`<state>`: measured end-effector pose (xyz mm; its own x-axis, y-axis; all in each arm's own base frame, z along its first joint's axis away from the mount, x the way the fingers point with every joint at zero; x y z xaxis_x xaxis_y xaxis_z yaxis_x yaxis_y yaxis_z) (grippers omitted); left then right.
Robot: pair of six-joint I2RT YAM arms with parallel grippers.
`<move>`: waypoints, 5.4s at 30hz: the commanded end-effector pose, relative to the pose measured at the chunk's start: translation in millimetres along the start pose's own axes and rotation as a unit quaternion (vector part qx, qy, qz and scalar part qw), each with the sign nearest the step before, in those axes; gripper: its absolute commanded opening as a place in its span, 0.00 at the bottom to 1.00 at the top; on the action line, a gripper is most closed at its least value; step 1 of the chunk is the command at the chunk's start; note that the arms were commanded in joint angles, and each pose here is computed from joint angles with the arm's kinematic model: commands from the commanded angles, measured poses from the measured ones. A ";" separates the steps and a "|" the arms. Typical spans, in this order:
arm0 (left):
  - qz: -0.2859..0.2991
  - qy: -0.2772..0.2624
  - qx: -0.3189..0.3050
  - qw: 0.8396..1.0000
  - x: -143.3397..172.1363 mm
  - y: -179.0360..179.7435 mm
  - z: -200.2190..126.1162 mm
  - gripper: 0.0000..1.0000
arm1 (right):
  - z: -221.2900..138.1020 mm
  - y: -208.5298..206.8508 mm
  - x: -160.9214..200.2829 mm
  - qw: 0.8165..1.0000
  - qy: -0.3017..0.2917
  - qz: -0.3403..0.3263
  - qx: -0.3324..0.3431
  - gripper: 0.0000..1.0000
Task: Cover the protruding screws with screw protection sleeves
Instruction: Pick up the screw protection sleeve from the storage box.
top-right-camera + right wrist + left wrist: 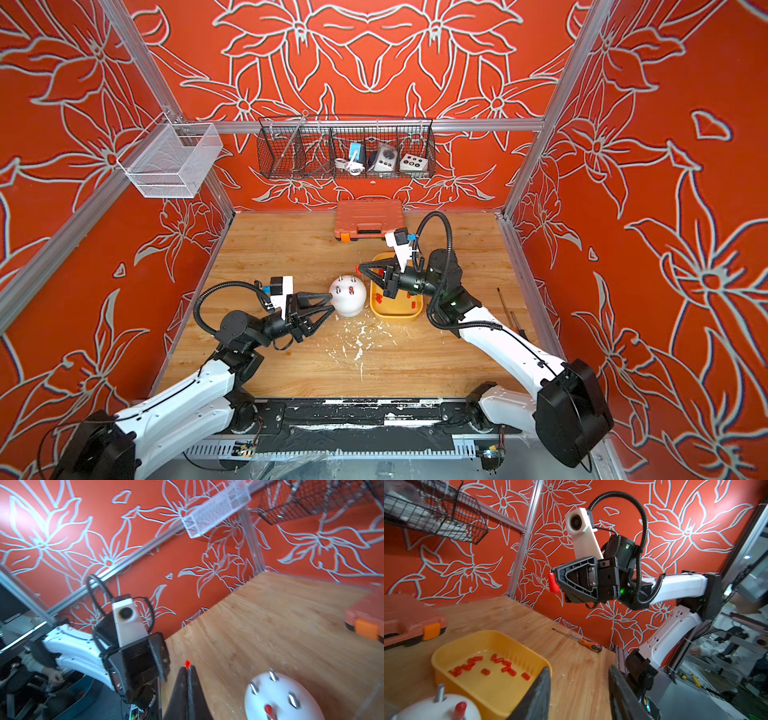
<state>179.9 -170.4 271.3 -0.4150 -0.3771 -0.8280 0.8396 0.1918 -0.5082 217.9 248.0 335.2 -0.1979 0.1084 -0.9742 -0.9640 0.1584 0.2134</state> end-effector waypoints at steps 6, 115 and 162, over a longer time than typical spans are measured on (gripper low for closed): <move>0.086 -0.015 0.120 0.989 -32.5 -45.7 9.1 0.44 | 5.2 44.9 -15.1 0.993 -0.044 -0.047 -0.101 0.00; 0.164 0.236 -0.005 0.958 87.8 -13.8 -7.9 0.00 | 28.3 72.1 104.0 0.880 0.382 -0.175 -0.220 0.01; 0.193 -0.153 0.029 0.969 -49.7 -39.9 -4.9 0.43 | 15.4 44.1 3.6 0.971 -0.178 -0.131 -0.091 0.00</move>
<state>177.4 -158.4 302.7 -0.0263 -0.4684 -0.8831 0.8893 0.3925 -0.2346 187.4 276.8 308.4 0.0248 0.2984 -0.9541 -0.9988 0.0481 -0.0109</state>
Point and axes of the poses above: each gripper's point midway between its finger pads, its own z axis out along the fingers, its own y axis along the line the jaws close on, x = y × z, the point moved 6 cm from there along -z, back along the fingers, and after that the axes turned 13 degrees about -z, right-handed, at the moved point
